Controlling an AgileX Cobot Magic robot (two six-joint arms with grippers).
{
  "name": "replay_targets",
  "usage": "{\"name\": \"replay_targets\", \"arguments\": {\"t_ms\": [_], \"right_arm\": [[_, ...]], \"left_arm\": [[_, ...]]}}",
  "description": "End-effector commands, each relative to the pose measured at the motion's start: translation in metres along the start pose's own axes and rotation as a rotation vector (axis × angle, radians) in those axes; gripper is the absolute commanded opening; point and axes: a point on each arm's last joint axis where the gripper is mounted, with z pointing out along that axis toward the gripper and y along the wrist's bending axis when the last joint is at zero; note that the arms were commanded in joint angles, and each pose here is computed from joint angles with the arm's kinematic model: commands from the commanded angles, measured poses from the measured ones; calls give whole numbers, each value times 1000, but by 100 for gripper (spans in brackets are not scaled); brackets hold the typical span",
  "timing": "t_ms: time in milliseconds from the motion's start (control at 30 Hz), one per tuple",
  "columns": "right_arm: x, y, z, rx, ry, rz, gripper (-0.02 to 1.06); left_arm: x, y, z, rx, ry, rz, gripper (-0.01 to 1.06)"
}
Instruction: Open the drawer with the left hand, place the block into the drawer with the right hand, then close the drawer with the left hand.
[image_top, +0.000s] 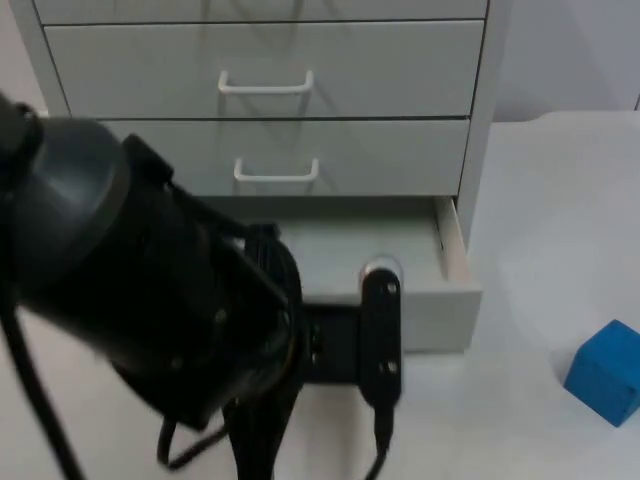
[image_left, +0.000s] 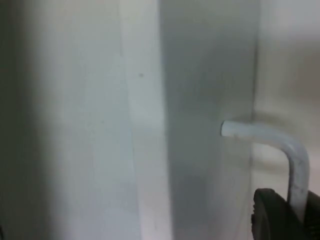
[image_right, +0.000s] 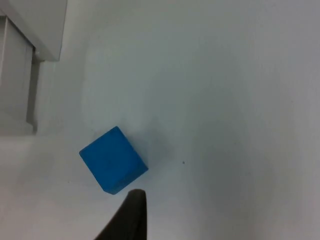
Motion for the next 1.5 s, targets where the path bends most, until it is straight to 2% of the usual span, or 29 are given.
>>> {"name": "replay_targets", "arguments": {"t_ms": [0,167,233,500,1000,1467], "right_arm": [[0,-1,0,6,-14,3,105],[-1,-1,0,6,-17,3,105],[-1,-1,0,6,-17,3,105],[0,-1,0,6,-15,3,105],[0,-1,0,6,-13,1,105],[0,-1,0,5,-13,3,105]], "left_arm": [[-11,-16,-17,52,-56,16,0],[-23,-31,-35,64,-58,67,0],[-22,-29,-39,31,-33,85,0],[-21,-29,-40,48,-23,127,0],[-21,-28,-50,87,-38,51,0],[-21,-29,-50,100,-45,53,0]]}}
